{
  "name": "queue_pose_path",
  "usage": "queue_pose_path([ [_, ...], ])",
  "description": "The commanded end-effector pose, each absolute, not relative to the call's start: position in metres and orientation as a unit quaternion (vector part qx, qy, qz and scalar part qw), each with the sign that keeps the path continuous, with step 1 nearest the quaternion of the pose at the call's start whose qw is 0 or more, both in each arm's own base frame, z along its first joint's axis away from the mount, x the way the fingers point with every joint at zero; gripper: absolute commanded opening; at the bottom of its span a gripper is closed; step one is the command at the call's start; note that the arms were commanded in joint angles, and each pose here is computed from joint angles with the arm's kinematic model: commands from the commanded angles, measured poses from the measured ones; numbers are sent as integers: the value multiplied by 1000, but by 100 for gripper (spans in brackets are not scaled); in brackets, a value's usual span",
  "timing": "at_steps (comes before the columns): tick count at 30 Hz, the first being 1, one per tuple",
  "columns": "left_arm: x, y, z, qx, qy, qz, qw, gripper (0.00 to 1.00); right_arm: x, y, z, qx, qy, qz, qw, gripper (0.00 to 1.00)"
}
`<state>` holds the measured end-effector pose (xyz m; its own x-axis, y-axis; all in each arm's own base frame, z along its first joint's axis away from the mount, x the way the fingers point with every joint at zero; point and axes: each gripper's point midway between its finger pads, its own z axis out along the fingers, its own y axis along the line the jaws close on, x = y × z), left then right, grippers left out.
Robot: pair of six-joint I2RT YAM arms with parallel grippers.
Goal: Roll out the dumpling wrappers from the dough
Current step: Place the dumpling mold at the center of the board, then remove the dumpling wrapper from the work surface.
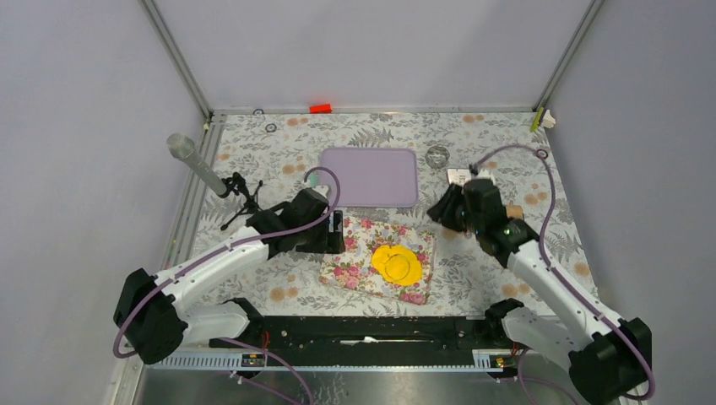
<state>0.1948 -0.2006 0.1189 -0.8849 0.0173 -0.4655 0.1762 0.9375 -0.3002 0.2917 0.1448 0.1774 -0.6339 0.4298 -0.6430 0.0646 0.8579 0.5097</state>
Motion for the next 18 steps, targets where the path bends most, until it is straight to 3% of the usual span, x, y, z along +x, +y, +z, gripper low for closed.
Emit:
queue_pose_path([
  [1, 205, -235, 101, 27, 938, -249, 240, 71, 214, 166, 108, 187, 903, 275, 273, 39],
  [8, 190, -255, 57, 11, 945, -282, 164, 71, 151, 190, 81, 180, 911, 309, 206, 26],
  [18, 189, -251, 48, 1, 950, -271, 157, 73, 145, 223, 53, 127, 931, 282, 195, 26],
])
